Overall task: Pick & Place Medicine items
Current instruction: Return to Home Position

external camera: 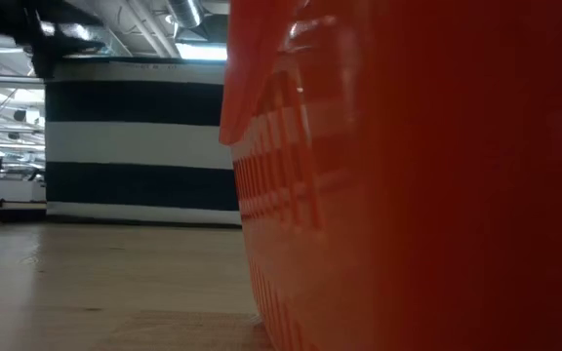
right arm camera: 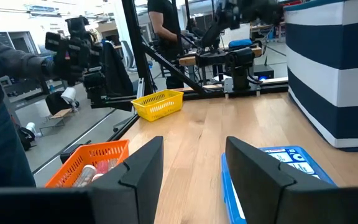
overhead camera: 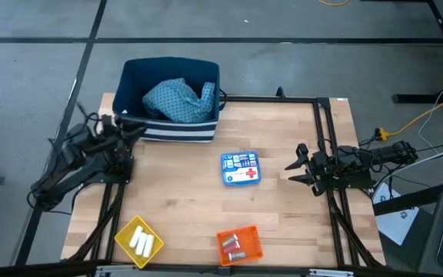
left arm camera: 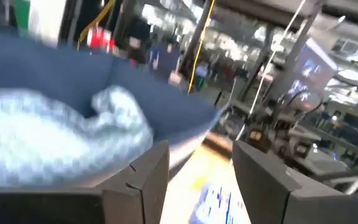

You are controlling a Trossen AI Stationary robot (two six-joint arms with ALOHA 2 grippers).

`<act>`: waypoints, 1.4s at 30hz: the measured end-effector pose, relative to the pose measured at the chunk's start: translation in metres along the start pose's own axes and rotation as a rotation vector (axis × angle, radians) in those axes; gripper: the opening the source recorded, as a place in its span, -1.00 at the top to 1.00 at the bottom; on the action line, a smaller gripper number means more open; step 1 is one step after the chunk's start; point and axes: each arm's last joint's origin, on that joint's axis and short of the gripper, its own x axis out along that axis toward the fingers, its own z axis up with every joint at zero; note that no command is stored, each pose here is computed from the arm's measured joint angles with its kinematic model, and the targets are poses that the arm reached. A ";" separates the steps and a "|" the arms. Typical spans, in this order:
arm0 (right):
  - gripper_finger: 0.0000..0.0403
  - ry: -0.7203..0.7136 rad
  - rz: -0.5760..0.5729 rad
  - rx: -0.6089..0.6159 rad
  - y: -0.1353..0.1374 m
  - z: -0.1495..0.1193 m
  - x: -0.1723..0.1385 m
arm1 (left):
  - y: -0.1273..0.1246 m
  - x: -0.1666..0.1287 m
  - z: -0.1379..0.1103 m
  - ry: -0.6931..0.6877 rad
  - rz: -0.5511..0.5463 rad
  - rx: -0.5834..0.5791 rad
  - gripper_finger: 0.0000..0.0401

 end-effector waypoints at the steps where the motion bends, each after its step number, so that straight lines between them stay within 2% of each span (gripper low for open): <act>1: 0.13 0.000 0.000 0.000 0.000 0.000 0.000 | 0.003 0.003 -0.006 0.024 0.007 -0.012 0.15; 4: 0.13 0.000 0.000 0.000 0.000 0.000 0.000 | 0.011 0.009 -0.022 0.068 0.035 -0.033 0.15; 10: 0.13 0.000 0.000 0.000 0.000 0.000 0.000 | 0.031 0.021 -0.051 0.109 0.226 -0.050 0.15; 15: 0.13 0.000 0.000 0.000 0.000 0.000 0.000 | 0.045 0.027 -0.075 0.166 0.315 -0.072 0.15; 24: 0.13 0.000 0.000 0.000 0.000 0.000 0.000 | 0.044 0.031 -0.079 0.225 0.314 -0.056 0.15; 34: 0.13 0.000 0.000 0.000 0.000 0.000 0.000 | 0.039 0.031 -0.082 0.278 0.218 -0.072 0.15; 42: 0.13 0.000 0.000 0.000 0.000 0.000 0.000 | 0.039 0.031 -0.082 0.260 0.246 -0.129 0.15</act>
